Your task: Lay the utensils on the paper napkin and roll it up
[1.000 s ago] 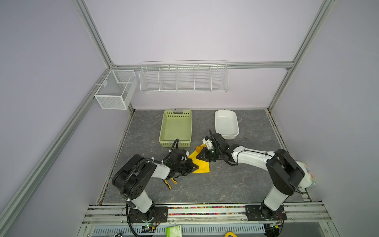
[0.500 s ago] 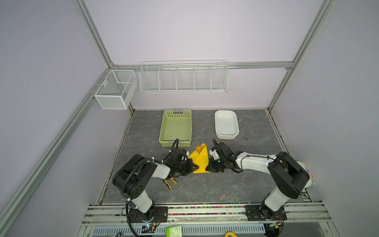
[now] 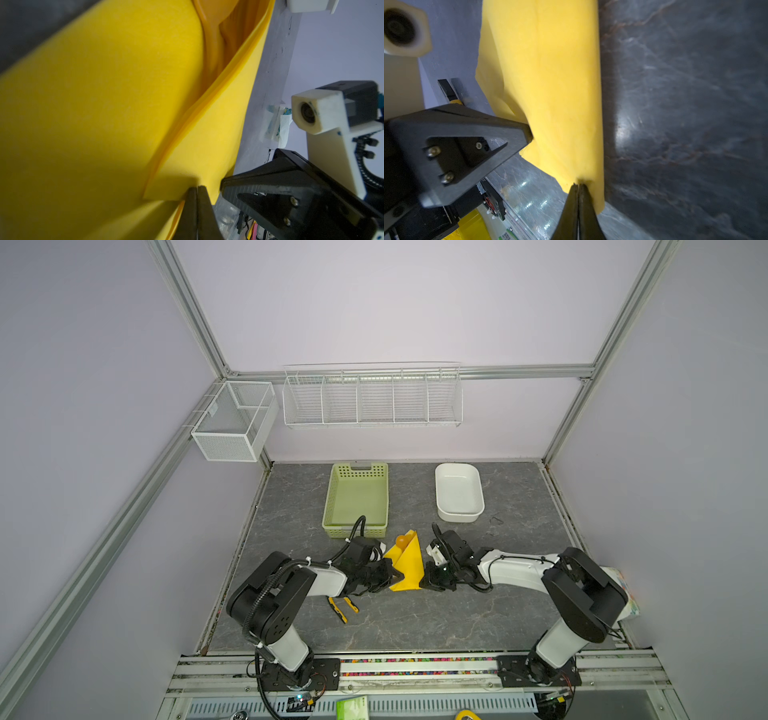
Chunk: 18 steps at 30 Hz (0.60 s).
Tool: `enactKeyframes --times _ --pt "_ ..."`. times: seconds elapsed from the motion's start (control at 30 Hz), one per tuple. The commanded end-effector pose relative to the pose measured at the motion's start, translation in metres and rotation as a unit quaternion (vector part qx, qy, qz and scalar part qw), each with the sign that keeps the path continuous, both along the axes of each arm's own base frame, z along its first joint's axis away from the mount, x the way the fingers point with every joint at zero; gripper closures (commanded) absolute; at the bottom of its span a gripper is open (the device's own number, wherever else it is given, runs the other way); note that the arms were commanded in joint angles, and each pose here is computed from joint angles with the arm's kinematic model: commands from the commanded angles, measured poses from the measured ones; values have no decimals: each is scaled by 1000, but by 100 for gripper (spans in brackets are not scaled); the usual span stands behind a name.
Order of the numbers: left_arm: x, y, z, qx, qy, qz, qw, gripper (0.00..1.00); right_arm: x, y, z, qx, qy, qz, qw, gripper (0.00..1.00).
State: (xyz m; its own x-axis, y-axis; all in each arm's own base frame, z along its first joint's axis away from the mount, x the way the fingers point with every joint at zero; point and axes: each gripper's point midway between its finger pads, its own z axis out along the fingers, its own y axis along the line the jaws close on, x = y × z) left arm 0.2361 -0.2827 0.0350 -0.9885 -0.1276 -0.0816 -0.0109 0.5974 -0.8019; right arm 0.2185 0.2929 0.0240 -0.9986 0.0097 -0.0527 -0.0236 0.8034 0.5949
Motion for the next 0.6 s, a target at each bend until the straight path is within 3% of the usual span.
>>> enactKeyframes --times 0.0,0.23,0.57 --pt "9 0 25 27 -40 -18 999 99 -7 -17 -14 -37 9 -11 999 92" --pt "19 6 35 93 -59 -40 993 95 -8 -16 -13 -32 10 -12 999 93" --pt "18 3 3 107 -28 -53 992 96 -9 -8 -9 -19 11 -17 1000 93"
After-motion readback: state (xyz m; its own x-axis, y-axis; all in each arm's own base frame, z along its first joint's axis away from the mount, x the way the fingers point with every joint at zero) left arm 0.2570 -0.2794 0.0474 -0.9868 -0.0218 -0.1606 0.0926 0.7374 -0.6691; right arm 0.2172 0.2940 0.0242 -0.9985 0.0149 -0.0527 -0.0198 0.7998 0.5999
